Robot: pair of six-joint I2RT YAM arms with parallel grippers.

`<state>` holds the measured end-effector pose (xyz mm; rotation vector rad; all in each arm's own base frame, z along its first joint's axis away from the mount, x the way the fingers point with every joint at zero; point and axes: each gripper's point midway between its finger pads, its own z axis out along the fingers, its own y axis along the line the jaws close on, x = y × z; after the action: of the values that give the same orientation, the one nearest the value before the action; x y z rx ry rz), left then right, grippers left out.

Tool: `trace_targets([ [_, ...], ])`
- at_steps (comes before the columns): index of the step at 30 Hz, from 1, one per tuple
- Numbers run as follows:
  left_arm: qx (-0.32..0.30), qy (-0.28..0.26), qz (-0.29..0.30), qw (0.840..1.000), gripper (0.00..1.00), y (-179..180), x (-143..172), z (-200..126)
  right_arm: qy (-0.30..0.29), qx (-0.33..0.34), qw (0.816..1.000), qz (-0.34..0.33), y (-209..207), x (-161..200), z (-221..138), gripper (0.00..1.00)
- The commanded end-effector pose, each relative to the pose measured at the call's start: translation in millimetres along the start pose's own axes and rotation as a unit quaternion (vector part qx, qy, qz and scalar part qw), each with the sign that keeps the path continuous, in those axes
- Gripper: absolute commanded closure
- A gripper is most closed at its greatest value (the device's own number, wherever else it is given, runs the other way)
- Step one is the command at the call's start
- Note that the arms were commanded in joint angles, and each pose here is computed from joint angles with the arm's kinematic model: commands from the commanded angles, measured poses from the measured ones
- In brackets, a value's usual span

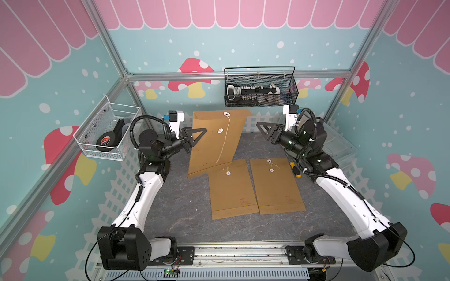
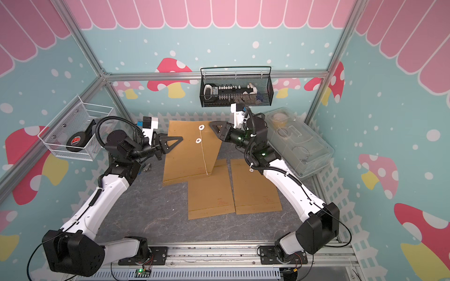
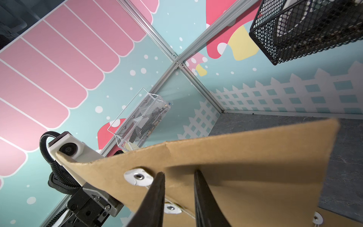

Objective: Close the mouth of the file bag
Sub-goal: Close the file bag.

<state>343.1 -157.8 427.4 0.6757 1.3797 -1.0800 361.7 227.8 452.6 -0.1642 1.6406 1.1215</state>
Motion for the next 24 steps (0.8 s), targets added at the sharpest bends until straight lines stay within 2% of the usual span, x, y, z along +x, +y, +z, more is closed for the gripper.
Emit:
trace_targets([
  [1,0.027,0.014,0.048,0.998,1.0,-17,5,0,0.022,-0.022,0.999,0.041,12,7,6,0.5],
  [4,0.031,0.021,0.052,0.998,1.0,-21,8,1,0.005,-0.055,0.997,0.056,31,-5,9,0.57],
  [8,0.047,0.026,0.056,0.997,1.0,-31,10,5,0.008,-0.078,0.995,0.06,46,-5,19,0.6],
  [16,0.061,0.03,0.069,0.995,1.0,-42,8,9,0.038,-0.073,0.994,0.073,37,20,43,0.66],
  [24,0.078,0.025,0.075,0.994,1.0,-57,4,16,0.04,-0.074,0.993,0.079,29,37,61,0.71],
])
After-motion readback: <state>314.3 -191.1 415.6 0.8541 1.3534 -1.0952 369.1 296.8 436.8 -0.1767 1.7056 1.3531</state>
